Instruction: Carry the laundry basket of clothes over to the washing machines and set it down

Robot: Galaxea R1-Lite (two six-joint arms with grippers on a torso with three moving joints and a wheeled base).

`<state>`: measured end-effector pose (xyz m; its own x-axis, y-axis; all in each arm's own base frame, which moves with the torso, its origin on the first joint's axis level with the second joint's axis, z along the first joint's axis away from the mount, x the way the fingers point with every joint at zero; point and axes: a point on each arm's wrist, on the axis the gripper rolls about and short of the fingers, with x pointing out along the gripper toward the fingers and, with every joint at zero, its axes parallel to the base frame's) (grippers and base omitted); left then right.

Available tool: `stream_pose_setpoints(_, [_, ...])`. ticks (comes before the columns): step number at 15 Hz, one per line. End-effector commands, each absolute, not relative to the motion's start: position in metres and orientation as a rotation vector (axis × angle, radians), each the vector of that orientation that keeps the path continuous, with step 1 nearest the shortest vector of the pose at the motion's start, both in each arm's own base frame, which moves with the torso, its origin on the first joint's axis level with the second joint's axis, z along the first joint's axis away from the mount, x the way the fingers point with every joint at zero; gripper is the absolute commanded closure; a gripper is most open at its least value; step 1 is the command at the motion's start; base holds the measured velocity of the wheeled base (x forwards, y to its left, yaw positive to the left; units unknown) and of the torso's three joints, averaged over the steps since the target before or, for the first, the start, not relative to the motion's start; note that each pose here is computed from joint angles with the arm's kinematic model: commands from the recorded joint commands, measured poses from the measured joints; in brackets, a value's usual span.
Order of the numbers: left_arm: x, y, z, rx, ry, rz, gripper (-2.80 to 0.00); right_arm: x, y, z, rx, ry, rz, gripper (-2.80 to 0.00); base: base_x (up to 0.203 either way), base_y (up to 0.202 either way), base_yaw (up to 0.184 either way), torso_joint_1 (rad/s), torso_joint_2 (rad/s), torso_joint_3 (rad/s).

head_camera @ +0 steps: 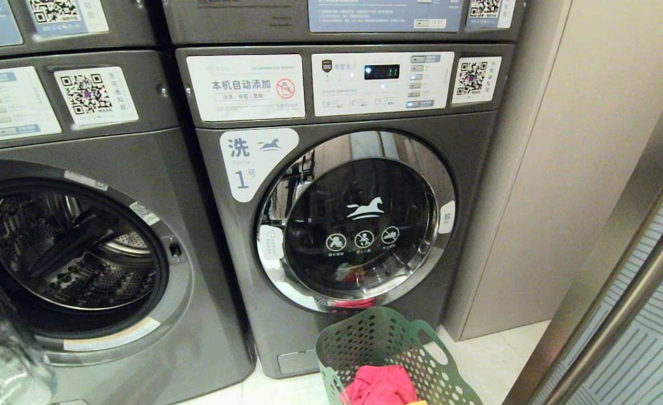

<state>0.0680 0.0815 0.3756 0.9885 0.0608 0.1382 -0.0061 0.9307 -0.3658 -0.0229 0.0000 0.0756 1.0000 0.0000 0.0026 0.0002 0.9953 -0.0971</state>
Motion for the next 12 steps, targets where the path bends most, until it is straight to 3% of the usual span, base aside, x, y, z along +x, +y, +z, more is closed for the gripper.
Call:
stream_pose_setpoints(1, [0.095, 0.115, 0.366, -0.494, -0.057, 0.006, 0.0, -0.023, 0.0, 0.076, -0.098, -0.002, 0.0, 0.0, 0.0, 0.0, 0.0, 0.0, 0.0, 0.0])
stream_pose_setpoints(6, [0.117, 0.125, 0.37, -0.516, 0.007, -0.006, 0.0, -0.023, 0.0, 0.076, -0.098, -0.002, 0.0, 0.0, 0.0, 0.0, 0.0, 0.0, 0.0, 0.0])
stream_pose_setpoints(9, [0.131, 0.122, 0.358, -0.607, 0.09, 0.233, 0.0, -0.023, 0.0, 0.076, -0.098, -0.002, 0.0, 0.0, 0.0, 0.0, 0.0, 0.0, 0.0, 0.0])
stream_pose_setpoints(12, [0.136, 0.124, 0.334, -0.335, 0.279, 0.64, 0.0, -0.023, 0.0, 0.076, -0.098, -0.002, 0.0, 0.0, 0.0, 0.0, 0.0, 0.0, 0.0, 0.0])
